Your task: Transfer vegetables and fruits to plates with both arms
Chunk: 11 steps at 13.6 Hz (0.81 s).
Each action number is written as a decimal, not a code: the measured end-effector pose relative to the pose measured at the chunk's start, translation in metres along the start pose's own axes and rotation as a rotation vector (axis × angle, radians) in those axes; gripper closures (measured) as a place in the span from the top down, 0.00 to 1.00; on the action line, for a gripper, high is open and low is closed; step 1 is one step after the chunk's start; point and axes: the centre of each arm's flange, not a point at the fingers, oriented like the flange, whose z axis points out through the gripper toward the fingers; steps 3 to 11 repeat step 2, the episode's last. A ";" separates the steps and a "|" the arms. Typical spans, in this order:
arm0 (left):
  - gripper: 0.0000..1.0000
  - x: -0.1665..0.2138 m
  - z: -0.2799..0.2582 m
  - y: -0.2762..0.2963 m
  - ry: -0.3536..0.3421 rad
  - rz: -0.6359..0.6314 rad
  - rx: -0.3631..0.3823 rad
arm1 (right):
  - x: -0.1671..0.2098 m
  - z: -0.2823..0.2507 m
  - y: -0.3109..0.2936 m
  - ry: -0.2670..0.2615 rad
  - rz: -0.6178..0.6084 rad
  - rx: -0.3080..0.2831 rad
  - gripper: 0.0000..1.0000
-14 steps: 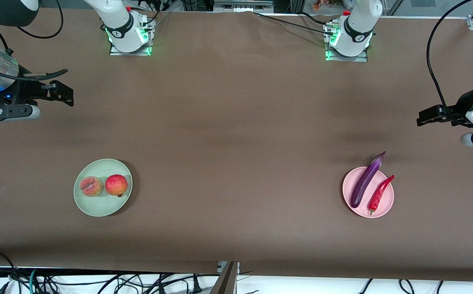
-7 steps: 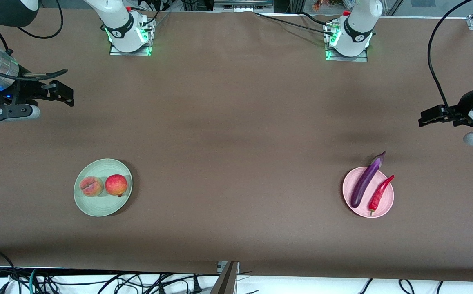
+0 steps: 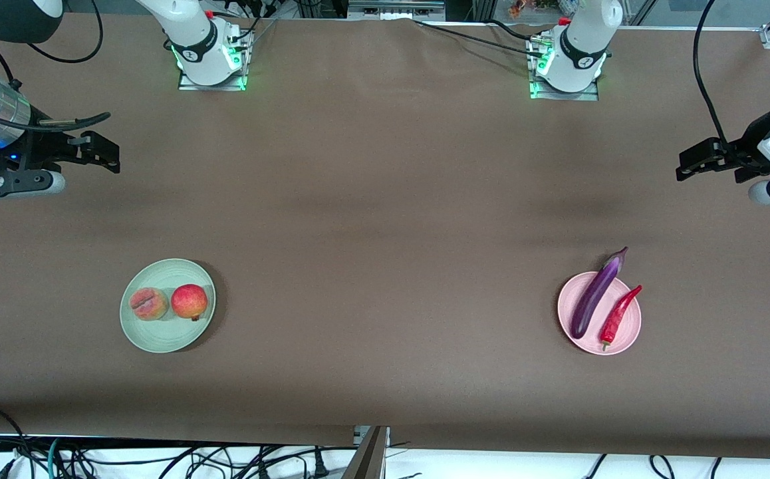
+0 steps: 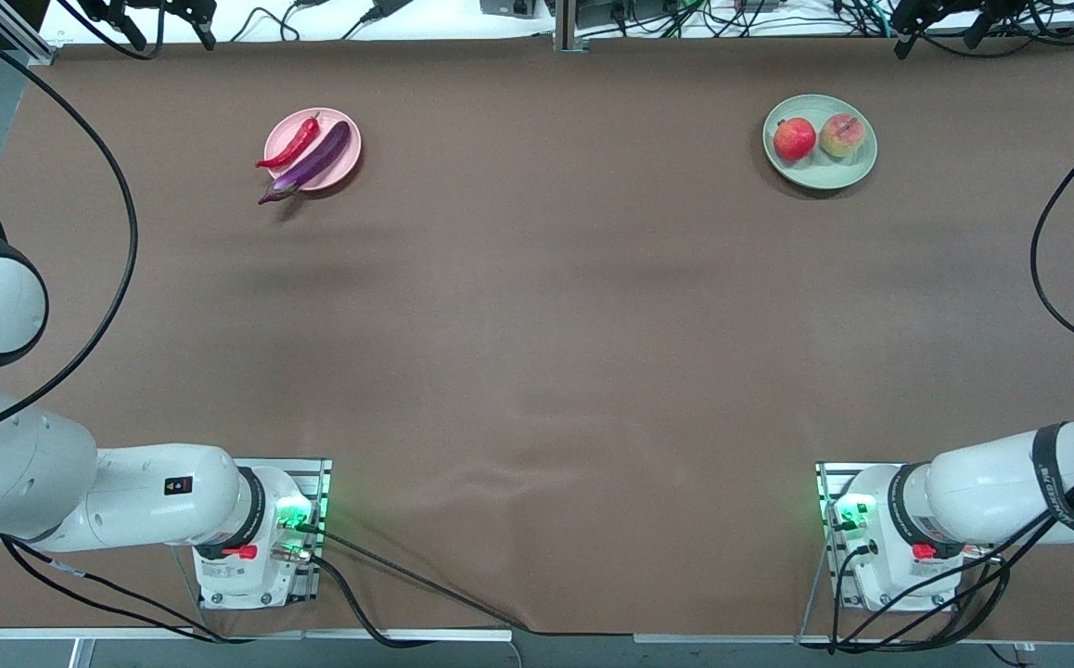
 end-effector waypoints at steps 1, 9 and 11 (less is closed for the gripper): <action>1.00 0.000 0.001 0.000 -0.002 0.000 0.000 | 0.000 0.000 0.000 0.000 0.000 0.000 1.00; 1.00 0.001 0.002 0.000 -0.004 -0.001 0.000 | 0.000 0.000 0.000 0.000 0.000 0.000 1.00; 1.00 0.001 0.002 0.000 -0.004 -0.001 0.000 | 0.000 0.000 0.000 0.000 0.000 0.000 1.00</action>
